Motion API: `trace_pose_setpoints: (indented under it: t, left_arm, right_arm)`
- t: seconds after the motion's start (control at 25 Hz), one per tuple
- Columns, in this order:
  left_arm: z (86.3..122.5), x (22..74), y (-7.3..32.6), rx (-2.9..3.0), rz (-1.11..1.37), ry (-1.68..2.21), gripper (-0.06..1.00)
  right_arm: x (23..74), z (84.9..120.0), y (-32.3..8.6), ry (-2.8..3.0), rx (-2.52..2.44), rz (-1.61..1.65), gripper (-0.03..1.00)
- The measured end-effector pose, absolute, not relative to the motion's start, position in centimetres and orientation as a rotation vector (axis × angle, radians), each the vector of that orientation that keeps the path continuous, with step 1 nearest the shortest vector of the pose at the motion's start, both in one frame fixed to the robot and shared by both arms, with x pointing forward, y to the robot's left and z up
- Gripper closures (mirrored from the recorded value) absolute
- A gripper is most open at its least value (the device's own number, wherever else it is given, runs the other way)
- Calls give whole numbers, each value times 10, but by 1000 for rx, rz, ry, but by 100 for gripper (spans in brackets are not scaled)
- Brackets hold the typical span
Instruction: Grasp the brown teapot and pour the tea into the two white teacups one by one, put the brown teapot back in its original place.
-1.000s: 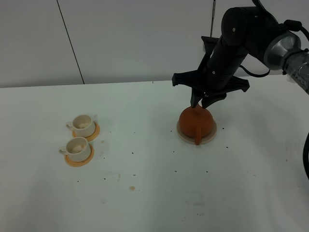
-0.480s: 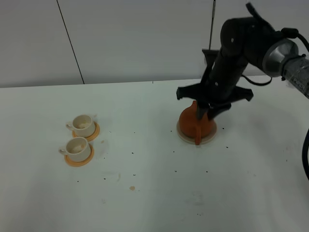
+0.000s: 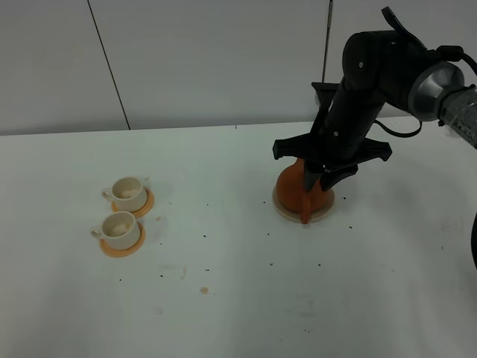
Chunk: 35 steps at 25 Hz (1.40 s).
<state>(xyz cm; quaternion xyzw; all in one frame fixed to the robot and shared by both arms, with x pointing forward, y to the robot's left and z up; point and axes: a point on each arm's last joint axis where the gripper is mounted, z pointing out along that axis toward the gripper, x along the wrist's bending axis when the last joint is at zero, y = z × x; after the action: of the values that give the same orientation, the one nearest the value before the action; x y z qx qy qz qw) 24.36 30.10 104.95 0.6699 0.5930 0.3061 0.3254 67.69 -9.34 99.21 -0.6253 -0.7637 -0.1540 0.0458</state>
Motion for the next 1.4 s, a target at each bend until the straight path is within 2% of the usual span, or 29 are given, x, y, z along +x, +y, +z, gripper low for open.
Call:
trace_pose_setpoints:
  t: [0.24, 0.44, 0.92, 1.4]
  left_arm:
    - [1049, 244, 301, 1756, 802, 1555, 57]
    - [1049, 244, 301, 1756, 802, 1555, 57]
    - [1049, 244, 301, 1756, 802, 1555, 57]
    - [1049, 244, 301, 1756, 802, 1555, 57]
  right_arm:
    - [676, 986, -89, -2326, -1896, -457, 72]
    - [675, 968, -79, -2342, -1868, -398, 72]
    - [676, 964, -82, -2399, -1874, -357, 72]
    - [676, 964, -82, -2394, -1873, -360, 64]
